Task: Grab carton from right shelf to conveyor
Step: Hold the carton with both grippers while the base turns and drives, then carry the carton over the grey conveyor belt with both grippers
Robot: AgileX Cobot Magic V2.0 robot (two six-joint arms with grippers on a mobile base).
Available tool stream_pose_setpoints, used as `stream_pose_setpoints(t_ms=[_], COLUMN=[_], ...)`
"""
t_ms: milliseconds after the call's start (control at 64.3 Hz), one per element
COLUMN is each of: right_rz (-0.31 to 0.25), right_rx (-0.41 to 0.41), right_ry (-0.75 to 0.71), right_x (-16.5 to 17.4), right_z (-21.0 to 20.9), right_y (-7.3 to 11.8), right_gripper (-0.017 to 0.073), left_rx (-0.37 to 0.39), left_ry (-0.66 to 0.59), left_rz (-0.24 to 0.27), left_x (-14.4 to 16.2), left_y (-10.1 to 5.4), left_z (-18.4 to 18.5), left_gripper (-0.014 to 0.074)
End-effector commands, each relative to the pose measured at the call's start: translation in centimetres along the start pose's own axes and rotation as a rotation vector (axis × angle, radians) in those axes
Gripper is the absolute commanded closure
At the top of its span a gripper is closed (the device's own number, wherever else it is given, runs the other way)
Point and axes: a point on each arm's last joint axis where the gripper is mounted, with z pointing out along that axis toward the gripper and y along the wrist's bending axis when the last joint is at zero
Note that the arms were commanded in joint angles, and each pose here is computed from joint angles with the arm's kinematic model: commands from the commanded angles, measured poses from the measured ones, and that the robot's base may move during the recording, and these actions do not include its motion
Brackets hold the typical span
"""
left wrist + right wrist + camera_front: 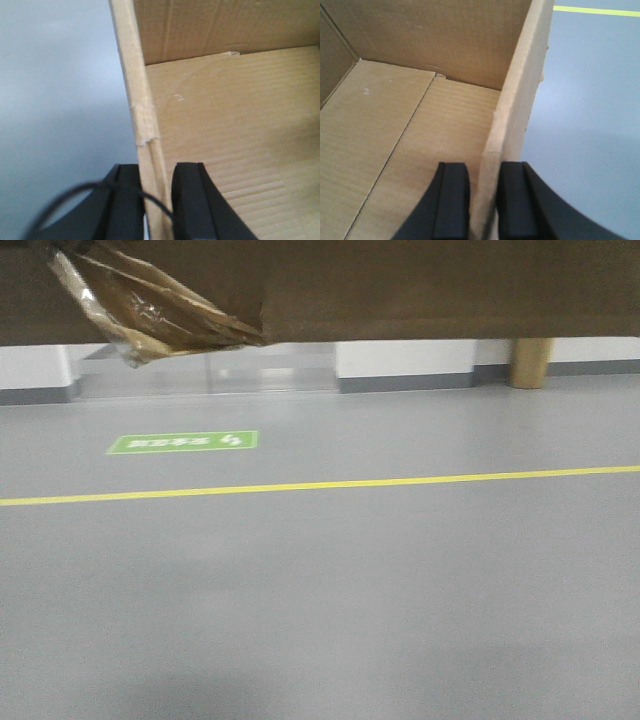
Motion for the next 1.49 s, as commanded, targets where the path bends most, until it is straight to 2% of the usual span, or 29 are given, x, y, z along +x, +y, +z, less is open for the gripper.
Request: stream_pose_setpoints(t_ms=[0, 358, 1011, 1275, 1478], right_rz=[-0.033, -0.033, -0.033, -0.033, -0.033], right_rx=[-0.012, -0.012, -0.012, -0.012, -0.012], right_ry=[-0.070, -0.070, -0.070, -0.070, -0.070], right_x=[-0.5, -0.5, -0.5, -0.5, -0.5], right_z=[-1.1, -1.1, -1.1, -1.1, -1.1], right_y=[0.2, 0.2, 0.2, 0.2, 0.2], right_gripper=[0.0627, 0.0627, 0.0627, 0.0627, 0.0627], left_rx=[-0.016, -0.062, -0.293, -0.333, -0.336], left_ry=[-0.043, -0.057, -0.125, -0.137, -0.138], left_rz=[0.012, 0.029, 0.112, 0.126, 0.127], left_x=[-0.3, -0.4, -1.2, -1.3, -1.3], left_y=[0.3, 0.7, 2.7, 3.0, 3.0], left_z=[-0.5, -0.5, -0.9, -1.0, -1.0], left_gripper=[0.0610, 0.0610, 0.0610, 0.0610, 0.0610])
